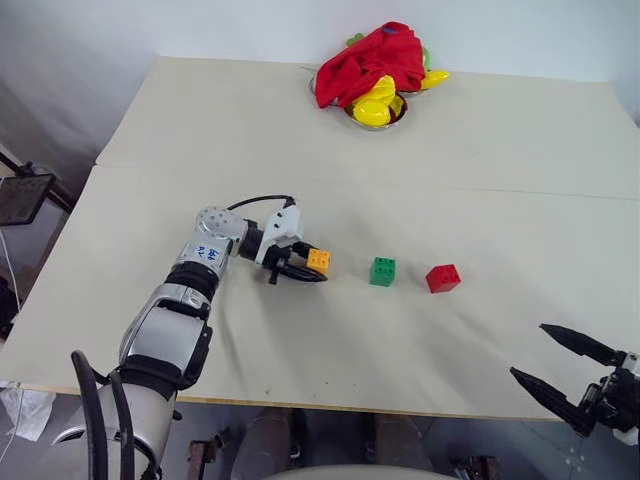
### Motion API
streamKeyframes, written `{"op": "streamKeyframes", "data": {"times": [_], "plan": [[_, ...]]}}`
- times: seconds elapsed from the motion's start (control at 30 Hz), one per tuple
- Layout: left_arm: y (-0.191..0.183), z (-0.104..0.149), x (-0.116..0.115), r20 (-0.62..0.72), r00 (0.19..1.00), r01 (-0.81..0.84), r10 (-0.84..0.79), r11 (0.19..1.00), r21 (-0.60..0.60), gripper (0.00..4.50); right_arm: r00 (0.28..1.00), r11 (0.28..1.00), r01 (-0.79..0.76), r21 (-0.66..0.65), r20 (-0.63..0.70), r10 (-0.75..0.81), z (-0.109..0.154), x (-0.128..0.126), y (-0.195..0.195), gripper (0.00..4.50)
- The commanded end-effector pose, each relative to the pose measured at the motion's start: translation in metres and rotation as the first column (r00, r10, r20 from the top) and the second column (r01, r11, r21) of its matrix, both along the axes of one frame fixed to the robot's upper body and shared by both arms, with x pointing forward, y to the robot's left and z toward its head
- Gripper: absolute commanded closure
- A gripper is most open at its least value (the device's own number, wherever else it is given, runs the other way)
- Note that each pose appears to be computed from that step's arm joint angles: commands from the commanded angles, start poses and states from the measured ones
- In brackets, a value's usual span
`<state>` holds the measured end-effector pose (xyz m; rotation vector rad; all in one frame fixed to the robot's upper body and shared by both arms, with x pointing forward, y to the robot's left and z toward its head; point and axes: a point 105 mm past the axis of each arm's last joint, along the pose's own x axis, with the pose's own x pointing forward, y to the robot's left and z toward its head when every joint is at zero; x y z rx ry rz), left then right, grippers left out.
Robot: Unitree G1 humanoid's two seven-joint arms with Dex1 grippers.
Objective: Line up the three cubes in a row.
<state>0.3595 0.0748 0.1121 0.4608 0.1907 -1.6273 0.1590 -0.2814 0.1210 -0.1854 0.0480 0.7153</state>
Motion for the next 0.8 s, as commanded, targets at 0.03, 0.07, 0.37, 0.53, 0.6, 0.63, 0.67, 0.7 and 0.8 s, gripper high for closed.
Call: {"op": "streamKeyframes", "data": {"times": [0.03, 0.07, 0.37, 0.53, 0.6, 0.63, 0.67, 0.7, 0.8], "plan": [[0.009, 0.009, 0.001, 0.03, 0.999, -0.012, 0.013, 0.999, -0.032, 1.13, 0.999, 1.0, 0.004, 0.002, 0.039, -0.005, 0.006, 0.0, -0.003, 0.0], [0.012, 0.01, 0.001, 0.026, 1.0, -0.016, 0.017, 0.999, -0.042, 0.8, 0.999, 1.0, 0.004, 0.003, 0.041, -0.004, 0.006, 0.001, -0.004, 0.0], [0.11, 0.031, -0.035, 0.058, 0.995, -0.08, 0.085, 0.994, -0.074, 0.51, 0.992, 0.991, -0.108, -0.083, 0.053, 0.112, 0.017, 0.004, -0.017, 0.0], [0.173, 0.02, -0.073, 0.054, 0.953, -0.296, 0.297, 0.955, -0.024, 0.51, 0.987, 0.976, -0.154, -0.151, 0.023, 0.159, 0.028, 0.015, -0.03, 0.0], [0.178, 0.016, -0.079, 0.051, 0.924, -0.377, 0.378, 0.926, -0.03, 0.51, 0.987, 0.976, -0.152, -0.159, 0.036, 0.159, 0.033, 0.023, -0.033, 0.0], [0.181, 0.012, -0.083, 0.048, 0.907, -0.418, 0.419, 0.908, -0.027, 0.51, 0.986, 0.975, -0.151, -0.165, 0.044, 0.16, 0.036, 0.027, -0.034, 0.0], [0.181, 0.011, -0.086, 0.054, 0.893, -0.444, 0.446, 0.895, -0.045, 0.51, 0.986, 0.974, -0.151, -0.171, 0.051, 0.162, 0.037, 0.031, -0.035, 0.0], [0.183, 0.011, -0.087, 0.058, 0.874, -0.478, 0.482, 0.876, -0.065, 0.51, 0.985, 0.973, -0.152, -0.177, 0.056, 0.164, 0.038, 0.034, -0.035, 0.0], [0.185, 0.013, -0.09, 0.063, 0.848, -0.518, 0.526, 0.848, -0.114, 0.51, 0.983, 0.97, -0.159, -0.182, 0.059, 0.172, 0.037, 0.039, -0.035, 0.0]]}}
